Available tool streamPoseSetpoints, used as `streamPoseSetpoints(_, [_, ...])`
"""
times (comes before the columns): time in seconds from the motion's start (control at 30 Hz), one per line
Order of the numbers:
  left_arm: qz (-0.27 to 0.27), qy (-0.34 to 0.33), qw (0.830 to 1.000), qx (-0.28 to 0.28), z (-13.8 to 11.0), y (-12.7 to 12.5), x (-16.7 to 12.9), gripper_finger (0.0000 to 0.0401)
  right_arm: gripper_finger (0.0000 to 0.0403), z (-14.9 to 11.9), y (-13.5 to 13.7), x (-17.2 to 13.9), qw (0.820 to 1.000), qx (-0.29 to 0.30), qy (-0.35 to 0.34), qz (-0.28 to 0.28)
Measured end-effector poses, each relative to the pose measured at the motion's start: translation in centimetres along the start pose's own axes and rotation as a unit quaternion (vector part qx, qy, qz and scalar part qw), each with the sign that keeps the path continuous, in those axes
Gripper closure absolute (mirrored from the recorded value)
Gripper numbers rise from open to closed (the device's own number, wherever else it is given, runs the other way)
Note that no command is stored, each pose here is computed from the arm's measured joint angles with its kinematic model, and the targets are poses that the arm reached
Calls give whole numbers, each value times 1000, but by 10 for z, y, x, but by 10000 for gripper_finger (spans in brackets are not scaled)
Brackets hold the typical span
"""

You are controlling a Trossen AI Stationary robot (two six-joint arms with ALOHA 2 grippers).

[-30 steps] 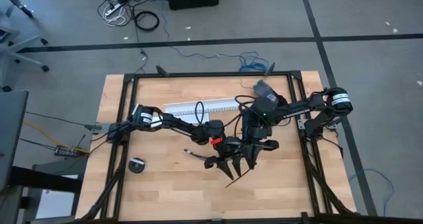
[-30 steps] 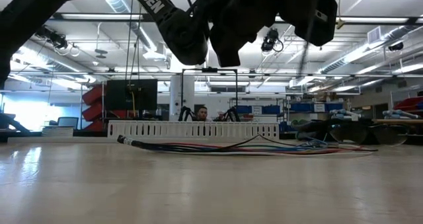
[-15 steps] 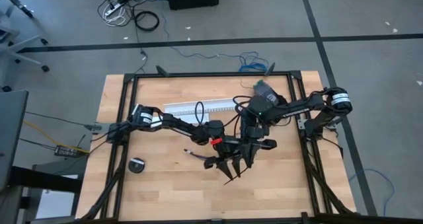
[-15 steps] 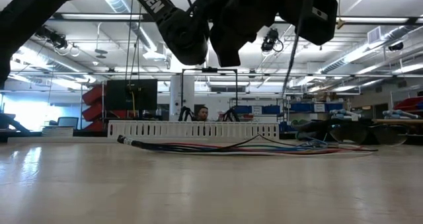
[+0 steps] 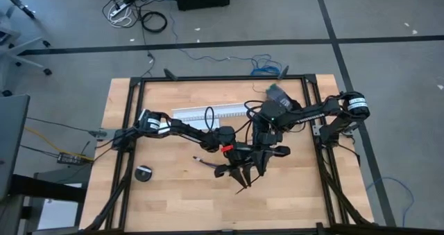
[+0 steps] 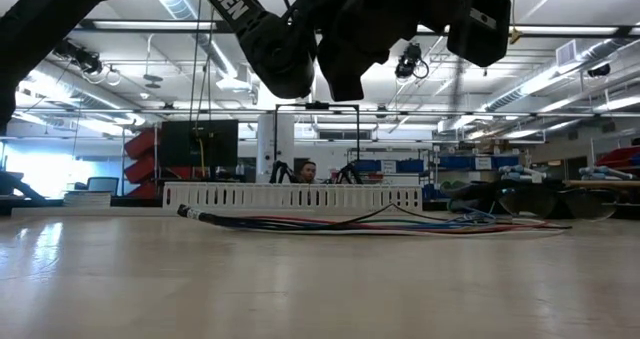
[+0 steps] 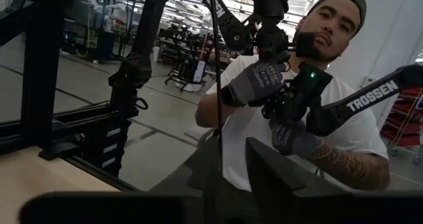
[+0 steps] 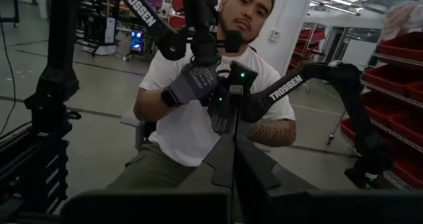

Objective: Ziptie cables
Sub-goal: Wrap the colored wires together using a zip tie

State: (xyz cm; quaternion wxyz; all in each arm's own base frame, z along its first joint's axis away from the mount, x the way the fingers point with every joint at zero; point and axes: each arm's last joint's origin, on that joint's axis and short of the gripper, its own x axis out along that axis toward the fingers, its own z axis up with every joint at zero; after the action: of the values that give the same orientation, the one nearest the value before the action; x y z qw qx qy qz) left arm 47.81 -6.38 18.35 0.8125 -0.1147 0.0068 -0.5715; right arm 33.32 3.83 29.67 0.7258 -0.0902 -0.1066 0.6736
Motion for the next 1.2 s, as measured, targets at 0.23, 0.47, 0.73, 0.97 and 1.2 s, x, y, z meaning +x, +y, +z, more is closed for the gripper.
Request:
streamPoseSetpoints(0.23, [7,-3,1000,26,0,0,0,398,403,0,0,0,1000,2,0,1])
streamPoseSetpoints(0.47, [7,-3,1000,26,0,0,1,400,399,0,0,0,1000,9,0,-2])
streamPoseSetpoints(0.73, [0,-3,1000,27,0,-2,3,401,363,0,-2,0,993,115,-5,-29])
streamPoseSetpoints(0.97, [-3,-7,1000,24,2,-3,3,401,277,1,-3,-2,986,162,-10,-45])
streamPoseSetpoints(1.2, [-6,-8,1000,29,3,-3,4,401,202,26,2,-22,986,152,-13,-73])
